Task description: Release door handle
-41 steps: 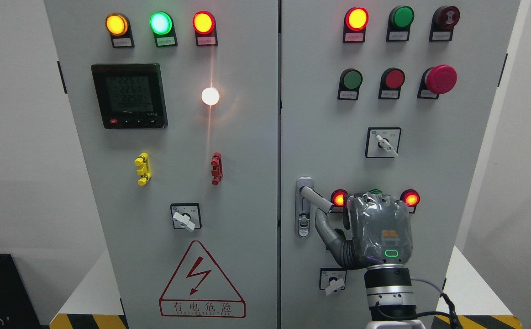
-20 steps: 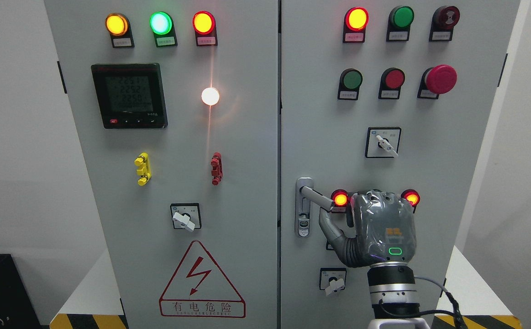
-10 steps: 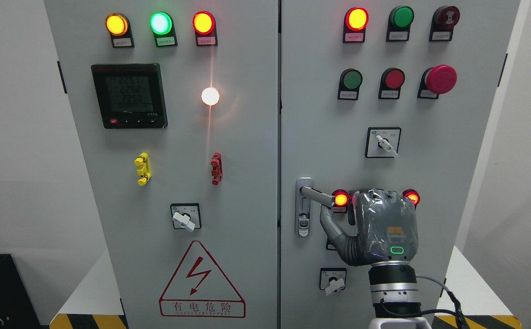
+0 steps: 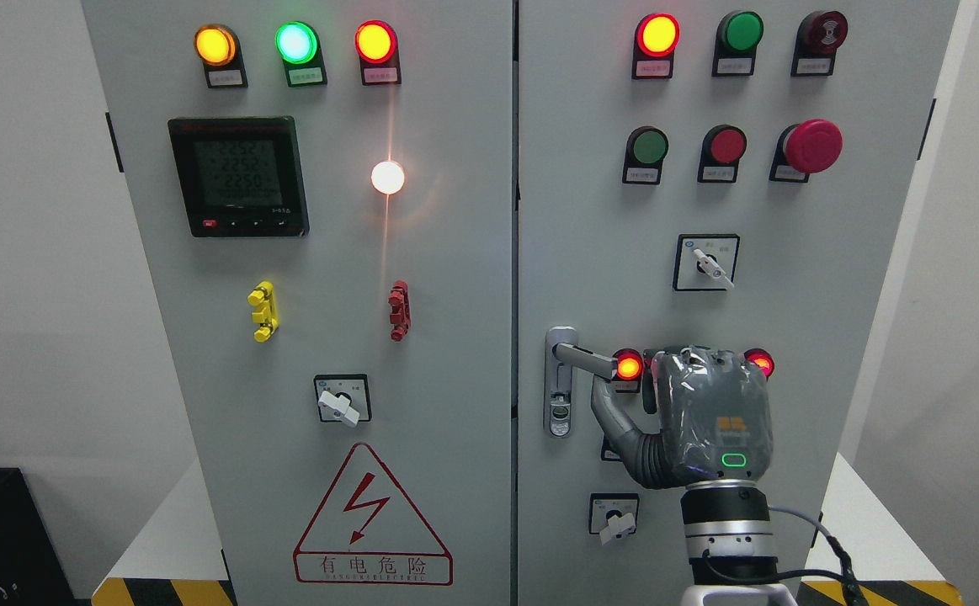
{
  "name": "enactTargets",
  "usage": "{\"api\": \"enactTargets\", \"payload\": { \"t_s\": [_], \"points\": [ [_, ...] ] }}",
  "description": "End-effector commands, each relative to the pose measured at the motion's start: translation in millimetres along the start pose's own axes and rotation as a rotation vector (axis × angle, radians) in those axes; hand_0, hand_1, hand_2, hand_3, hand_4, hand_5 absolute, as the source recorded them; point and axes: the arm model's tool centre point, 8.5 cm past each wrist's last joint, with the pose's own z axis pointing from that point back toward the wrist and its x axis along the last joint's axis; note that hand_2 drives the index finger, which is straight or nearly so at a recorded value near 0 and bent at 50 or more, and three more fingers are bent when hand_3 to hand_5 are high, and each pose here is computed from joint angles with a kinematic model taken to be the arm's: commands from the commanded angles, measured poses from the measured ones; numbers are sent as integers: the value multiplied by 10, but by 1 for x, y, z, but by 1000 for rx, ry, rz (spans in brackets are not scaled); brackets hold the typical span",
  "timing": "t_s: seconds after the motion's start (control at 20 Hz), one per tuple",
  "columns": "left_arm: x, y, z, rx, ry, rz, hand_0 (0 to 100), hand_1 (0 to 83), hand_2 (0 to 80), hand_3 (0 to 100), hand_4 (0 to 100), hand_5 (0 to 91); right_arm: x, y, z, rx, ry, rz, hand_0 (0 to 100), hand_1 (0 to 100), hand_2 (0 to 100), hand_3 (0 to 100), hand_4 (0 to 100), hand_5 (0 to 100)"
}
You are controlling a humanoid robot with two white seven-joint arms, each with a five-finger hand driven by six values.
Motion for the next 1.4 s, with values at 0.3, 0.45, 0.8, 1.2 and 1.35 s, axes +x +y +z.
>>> {"api": "enactTargets", "payload": {
  "t_s": [0.3, 0.45, 0.8, 1.2, 1.35],
  "points": [
    [-12, 0, 1, -1, 18, 3, 120, 556, 0, 0, 0, 0, -2, 0, 12, 3, -1, -6, 485, 274, 830, 1000, 931, 924],
    [-12, 0, 1, -1, 18, 3, 120, 556, 0, 0, 0, 0, -2, 1, 20, 9, -1, -8, 488, 272, 798, 1000, 913, 902],
    [-12, 0, 1, -1, 18, 4, 120, 556, 0, 0, 0, 0, -11, 4, 53, 52, 10, -4, 492, 265, 599, 872, 801, 787],
    [-12, 0, 1, -1, 18, 3, 120, 556, 0, 0, 0, 0, -38, -1, 91, 66, -66, -56, 475, 247, 287, 378, 366, 346],
    [-12, 0, 1, -1, 18, 3, 120, 556, 0, 0, 0, 0, -57, -6, 99, 17, -87, -63, 464, 247, 235, 263, 244, 226]
  ]
}}
